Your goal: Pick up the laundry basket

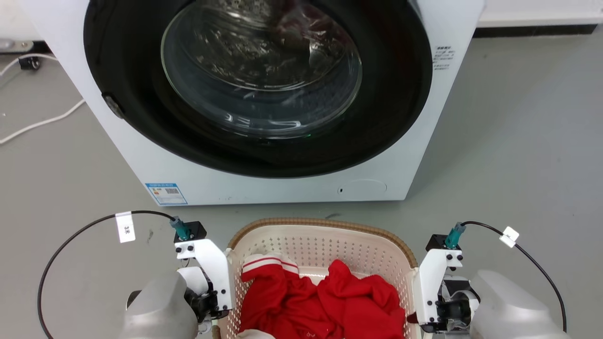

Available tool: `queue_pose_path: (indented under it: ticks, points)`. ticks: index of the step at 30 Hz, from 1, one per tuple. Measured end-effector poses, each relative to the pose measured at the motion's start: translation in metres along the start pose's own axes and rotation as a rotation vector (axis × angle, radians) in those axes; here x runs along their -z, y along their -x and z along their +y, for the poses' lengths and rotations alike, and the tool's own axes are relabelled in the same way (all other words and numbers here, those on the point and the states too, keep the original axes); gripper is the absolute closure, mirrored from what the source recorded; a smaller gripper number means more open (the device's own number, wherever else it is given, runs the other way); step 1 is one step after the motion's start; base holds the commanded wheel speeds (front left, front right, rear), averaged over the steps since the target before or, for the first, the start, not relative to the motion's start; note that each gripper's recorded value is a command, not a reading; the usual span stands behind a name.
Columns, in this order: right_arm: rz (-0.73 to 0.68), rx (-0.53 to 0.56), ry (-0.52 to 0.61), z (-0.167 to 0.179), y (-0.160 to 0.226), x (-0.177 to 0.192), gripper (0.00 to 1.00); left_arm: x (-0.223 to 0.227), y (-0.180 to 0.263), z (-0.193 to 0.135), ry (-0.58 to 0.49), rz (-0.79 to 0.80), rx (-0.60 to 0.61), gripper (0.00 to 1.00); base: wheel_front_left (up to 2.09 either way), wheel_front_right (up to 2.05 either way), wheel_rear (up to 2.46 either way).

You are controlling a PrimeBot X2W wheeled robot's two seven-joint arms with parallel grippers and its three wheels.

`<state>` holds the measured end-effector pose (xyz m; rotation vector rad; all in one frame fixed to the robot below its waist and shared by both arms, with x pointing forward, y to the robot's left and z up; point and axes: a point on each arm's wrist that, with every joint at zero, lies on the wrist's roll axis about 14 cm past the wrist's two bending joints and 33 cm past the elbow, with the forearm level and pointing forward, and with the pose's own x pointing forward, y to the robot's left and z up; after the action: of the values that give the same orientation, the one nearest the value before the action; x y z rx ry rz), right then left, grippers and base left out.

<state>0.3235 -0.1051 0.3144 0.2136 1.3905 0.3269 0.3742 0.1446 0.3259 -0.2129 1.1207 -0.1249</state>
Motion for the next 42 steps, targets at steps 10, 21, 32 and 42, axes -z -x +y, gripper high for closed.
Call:
queue_pose_path:
  ticks: [10,21,32,42]
  points:
    - [-0.016,0.023,0.019,-0.002,0.022,-0.003,1.00,0.000,0.019,-0.011,-0.001,0.029,0.016,1.00,0.00,0.00,0.00]
    - [-0.019,0.028,0.015,-0.001,0.024,0.006,1.00,0.014,0.028,-0.008,0.031,0.035,0.007,1.00,0.00,0.00,0.00]
    - [-0.026,0.029,0.010,0.000,0.023,0.011,1.00,0.011,0.030,-0.007,0.026,0.001,0.006,1.00,0.00,0.00,0.00]
    - [-0.024,0.030,0.006,0.000,0.022,0.013,1.00,0.009,0.030,-0.008,0.016,-0.018,0.007,1.00,0.00,0.00,0.00]
